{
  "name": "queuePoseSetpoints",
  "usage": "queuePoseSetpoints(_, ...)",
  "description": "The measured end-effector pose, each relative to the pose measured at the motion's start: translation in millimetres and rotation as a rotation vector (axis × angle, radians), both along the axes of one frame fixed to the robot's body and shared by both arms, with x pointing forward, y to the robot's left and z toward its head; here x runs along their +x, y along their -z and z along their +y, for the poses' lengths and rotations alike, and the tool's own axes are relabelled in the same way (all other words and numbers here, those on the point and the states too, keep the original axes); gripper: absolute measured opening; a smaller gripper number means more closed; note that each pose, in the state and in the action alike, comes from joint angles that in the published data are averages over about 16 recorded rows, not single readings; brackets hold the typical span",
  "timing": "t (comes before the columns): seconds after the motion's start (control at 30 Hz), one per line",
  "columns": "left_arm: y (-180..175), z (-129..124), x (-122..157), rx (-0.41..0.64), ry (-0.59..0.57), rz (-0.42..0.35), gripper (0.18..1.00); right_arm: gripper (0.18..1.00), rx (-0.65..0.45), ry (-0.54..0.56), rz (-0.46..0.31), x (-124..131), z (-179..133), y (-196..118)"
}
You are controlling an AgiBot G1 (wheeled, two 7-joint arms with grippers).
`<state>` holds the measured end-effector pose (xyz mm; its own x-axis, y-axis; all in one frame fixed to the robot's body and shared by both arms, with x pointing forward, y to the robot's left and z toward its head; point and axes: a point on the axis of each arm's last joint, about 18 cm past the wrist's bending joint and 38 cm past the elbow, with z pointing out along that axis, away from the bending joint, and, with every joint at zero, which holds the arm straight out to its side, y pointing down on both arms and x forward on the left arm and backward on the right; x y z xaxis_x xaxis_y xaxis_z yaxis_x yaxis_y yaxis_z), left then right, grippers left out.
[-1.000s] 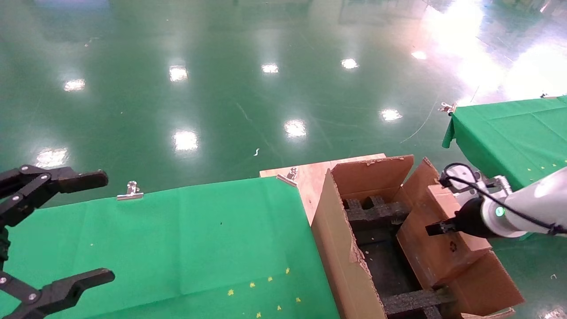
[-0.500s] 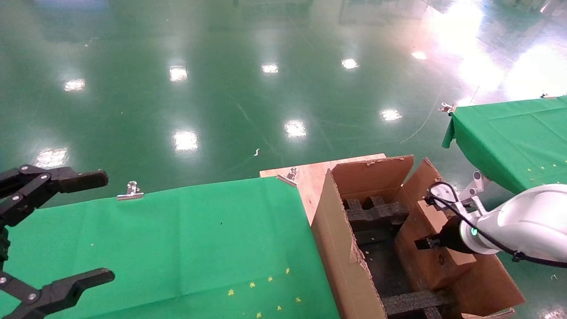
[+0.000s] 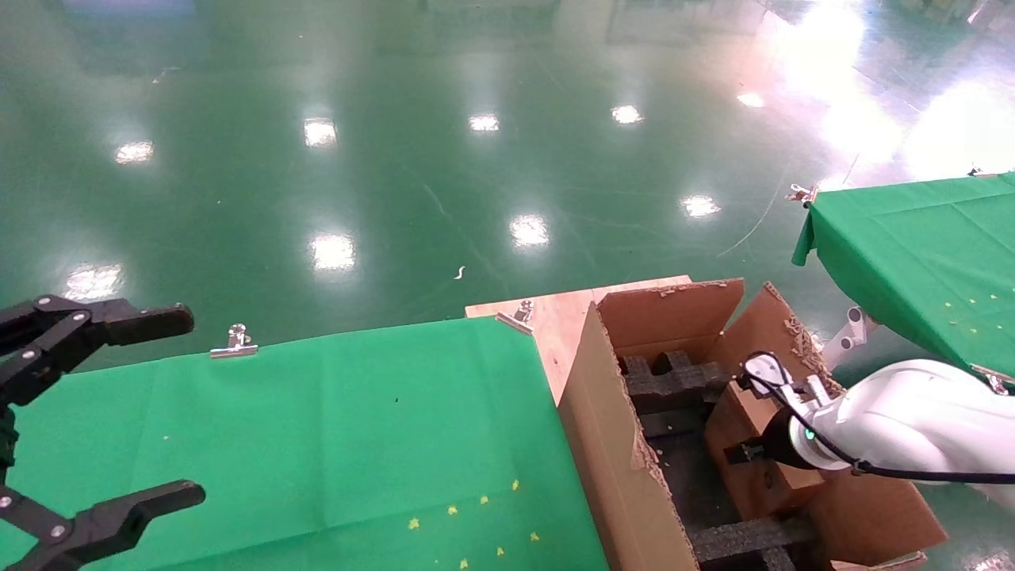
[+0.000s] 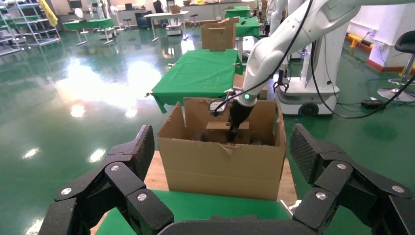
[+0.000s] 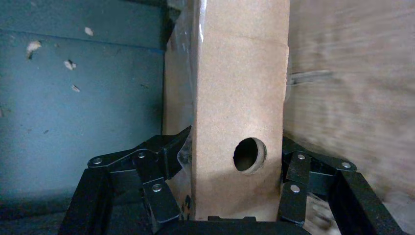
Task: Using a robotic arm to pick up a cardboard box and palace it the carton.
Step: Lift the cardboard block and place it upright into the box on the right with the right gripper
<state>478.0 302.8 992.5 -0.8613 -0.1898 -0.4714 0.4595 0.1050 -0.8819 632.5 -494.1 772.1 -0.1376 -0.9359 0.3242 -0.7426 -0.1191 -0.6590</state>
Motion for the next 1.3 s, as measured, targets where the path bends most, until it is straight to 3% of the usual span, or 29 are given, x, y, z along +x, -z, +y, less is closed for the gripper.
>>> queuePoseSetpoints(0.37,0.0,0.0,0.0,0.000,0.000,0.000,1.001,0.288,0.006,-0.028,0.038,11.5,2.4,25.1)
queuePoseSetpoints(0.73,0.0,0.1,0.1,-0.001,0.000,0.000,1.001,0.290,0.012,-0.040,0.047,13.2,3.4,30.7)
queuePoseSetpoints(1.13,0.0,0.1,0.1,-0.001,0.000,0.000,1.001,0.381,0.013,-0.044,-0.001,15.7,-1.1,6.3)
queuePoseSetpoints(1.3,0.0,0.1,0.1,-0.001,0.000,0.000,1.001,0.469,0.017,-0.050,-0.042,16.4,-3.7,-14.5)
